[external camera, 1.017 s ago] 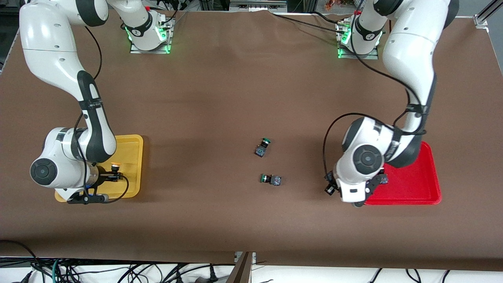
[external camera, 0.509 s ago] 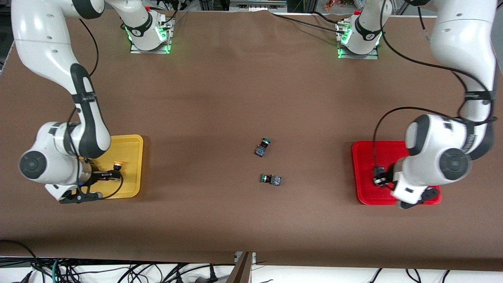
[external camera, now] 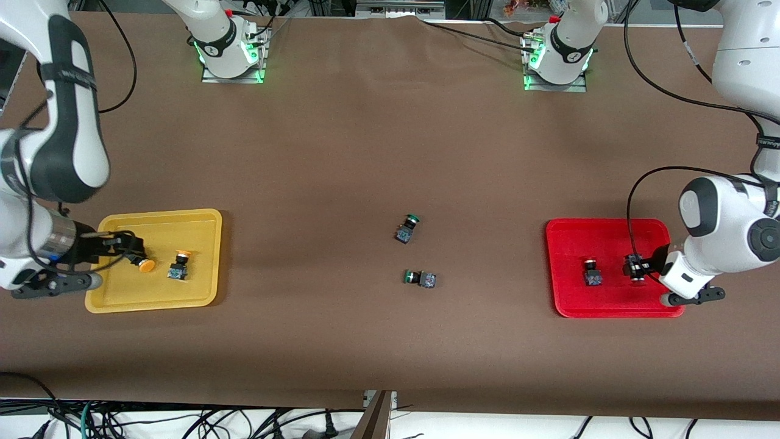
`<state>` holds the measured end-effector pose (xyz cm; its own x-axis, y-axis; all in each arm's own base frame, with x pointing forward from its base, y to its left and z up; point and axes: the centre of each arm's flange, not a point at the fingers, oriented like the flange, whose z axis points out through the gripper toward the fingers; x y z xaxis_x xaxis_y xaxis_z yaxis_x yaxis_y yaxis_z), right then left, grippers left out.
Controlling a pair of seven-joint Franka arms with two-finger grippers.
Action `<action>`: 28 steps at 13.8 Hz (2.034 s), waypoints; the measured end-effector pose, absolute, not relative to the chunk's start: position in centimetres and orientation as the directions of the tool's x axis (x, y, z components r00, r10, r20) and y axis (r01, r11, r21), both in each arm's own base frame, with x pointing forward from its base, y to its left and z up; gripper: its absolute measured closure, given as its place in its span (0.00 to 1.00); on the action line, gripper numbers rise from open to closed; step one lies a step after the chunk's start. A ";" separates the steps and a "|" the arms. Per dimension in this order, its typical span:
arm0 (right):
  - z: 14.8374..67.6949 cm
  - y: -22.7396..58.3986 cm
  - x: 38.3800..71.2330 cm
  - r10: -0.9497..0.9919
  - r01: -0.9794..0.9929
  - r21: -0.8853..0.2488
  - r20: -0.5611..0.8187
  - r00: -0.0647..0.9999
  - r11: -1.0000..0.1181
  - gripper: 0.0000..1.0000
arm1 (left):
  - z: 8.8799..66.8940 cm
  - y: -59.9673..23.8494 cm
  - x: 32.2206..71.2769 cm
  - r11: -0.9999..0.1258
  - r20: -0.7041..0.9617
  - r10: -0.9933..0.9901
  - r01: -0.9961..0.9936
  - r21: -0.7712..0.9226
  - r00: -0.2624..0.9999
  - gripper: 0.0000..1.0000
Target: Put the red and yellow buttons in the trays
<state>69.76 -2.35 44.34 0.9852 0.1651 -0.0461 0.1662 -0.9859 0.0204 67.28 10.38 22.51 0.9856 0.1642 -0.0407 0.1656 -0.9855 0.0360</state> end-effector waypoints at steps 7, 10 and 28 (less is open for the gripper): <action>53.0 -1.2 64.9 0.180 0.180 -0.014 -0.128 0.975 -0.984 0.00 | 18.9 10.1 65.5 -0.991 -0.030 0.131 0.132 0.020 0.991 0.40; 55.9 0.2 63.6 0.204 0.203 -0.015 -0.129 0.970 -0.979 0.00 | 20.1 10.4 66.2 -0.991 -0.003 0.134 0.134 0.018 0.991 0.10; 62.3 1.3 55.0 0.184 0.184 -0.013 -0.123 0.975 -0.983 0.00 | 56.4 2.9 60.3 -0.997 -0.073 0.070 0.071 0.015 0.995 0.00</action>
